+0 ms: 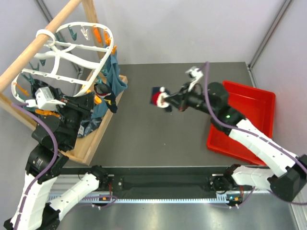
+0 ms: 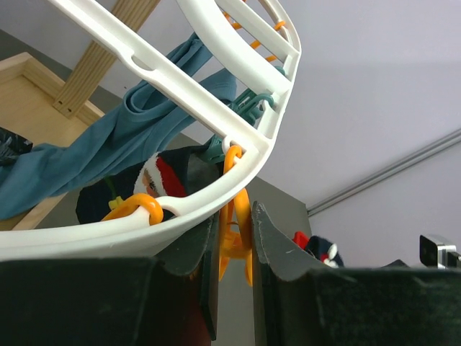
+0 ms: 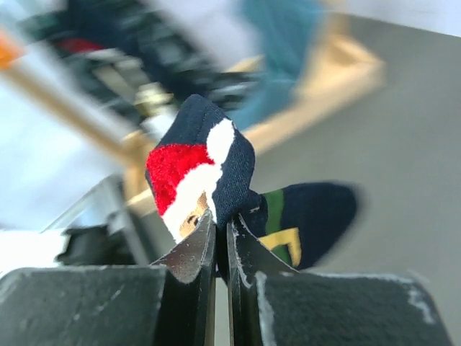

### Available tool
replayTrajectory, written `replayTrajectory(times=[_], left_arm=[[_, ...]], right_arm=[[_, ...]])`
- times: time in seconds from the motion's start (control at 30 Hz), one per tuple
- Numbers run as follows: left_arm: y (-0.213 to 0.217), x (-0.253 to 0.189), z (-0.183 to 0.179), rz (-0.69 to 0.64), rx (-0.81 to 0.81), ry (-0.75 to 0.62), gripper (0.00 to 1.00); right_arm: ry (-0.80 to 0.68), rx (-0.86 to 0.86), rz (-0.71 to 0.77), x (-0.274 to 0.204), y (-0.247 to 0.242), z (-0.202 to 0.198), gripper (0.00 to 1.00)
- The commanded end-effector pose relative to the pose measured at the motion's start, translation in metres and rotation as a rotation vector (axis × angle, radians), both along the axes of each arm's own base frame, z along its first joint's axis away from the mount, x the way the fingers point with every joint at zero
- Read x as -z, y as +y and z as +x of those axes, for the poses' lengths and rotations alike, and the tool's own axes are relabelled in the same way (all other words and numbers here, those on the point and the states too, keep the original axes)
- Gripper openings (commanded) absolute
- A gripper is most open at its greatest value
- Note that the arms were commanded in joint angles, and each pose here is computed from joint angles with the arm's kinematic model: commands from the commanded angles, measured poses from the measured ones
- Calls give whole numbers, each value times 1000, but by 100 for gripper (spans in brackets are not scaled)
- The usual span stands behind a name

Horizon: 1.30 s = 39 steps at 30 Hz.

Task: Clip the socks to the hanger
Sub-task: Clamp the sock onto the hanger.

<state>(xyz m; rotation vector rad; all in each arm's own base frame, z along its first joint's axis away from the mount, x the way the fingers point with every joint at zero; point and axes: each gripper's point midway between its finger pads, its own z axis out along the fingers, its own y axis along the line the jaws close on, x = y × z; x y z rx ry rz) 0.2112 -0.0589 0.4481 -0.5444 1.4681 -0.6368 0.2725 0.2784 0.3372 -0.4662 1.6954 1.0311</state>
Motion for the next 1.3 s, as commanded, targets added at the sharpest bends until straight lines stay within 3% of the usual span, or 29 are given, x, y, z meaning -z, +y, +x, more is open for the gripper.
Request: replayTrajectory(times=[0.0, 0.23, 0.37, 0.7, 1.27], left_arm=[[-30, 10, -3, -1, 151, 37, 0], [-35, 9, -3, -33, 169, 56, 0], [-31, 7, -5, -37, 157, 49, 0], [-26, 7, -6, -31, 140, 38, 0], [-30, 8, -4, -38, 152, 37, 0]], right_arm=[[-146, -110, 131, -64, 53, -32, 0], [-181, -282, 71, -77, 154, -68, 0], [-164, -333, 118, -86, 181, -80, 0], [-109, -382, 214, -100, 196, -90, 0], [-82, -412, 253, -108, 213, -94, 0]])
